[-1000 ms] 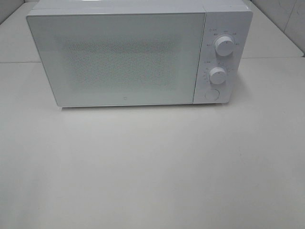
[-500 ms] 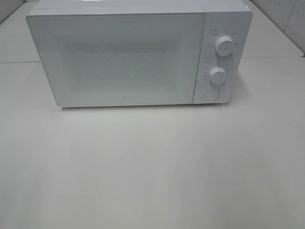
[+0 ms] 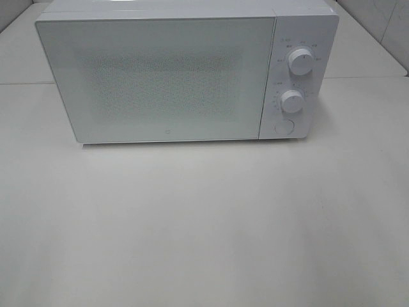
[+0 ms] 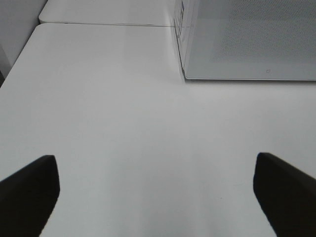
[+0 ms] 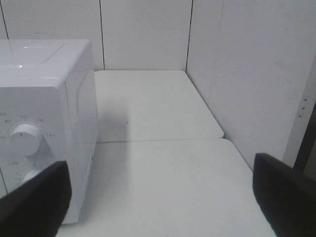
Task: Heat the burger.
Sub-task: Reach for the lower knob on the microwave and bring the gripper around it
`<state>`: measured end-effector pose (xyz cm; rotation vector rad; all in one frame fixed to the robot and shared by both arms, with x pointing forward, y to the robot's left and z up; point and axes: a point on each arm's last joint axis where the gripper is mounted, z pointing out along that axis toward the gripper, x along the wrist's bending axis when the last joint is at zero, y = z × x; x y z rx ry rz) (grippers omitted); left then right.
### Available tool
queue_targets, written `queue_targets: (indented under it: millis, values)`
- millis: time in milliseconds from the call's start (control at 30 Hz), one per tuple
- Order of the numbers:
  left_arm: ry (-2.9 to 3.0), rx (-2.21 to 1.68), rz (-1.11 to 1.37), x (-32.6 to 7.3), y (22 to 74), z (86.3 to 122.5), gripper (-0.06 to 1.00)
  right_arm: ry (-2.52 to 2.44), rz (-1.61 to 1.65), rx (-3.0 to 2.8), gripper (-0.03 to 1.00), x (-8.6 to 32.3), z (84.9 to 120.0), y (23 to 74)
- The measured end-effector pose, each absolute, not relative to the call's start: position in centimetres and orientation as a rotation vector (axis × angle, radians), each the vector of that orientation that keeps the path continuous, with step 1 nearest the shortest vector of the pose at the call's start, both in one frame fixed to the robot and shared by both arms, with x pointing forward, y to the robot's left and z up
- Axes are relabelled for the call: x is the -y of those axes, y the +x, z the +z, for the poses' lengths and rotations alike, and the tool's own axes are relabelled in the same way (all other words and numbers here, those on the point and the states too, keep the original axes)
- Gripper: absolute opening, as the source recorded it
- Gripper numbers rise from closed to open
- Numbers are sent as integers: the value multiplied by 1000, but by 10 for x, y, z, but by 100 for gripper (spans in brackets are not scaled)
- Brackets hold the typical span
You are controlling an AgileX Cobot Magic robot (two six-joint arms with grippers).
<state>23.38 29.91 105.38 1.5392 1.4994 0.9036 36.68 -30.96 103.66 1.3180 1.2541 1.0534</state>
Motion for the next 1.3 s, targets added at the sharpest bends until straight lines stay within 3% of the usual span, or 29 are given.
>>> queue_targets:
  millis: [633, 1300]
  values:
    - [1539, -1499, 904, -299, 234, 1054, 99, 1277, 949, -1374, 96, 312, 996, 407]
    - [1539, -1499, 904, -299, 234, 1054, 99, 1224, 1114, -1357, 96, 305, 958, 444]
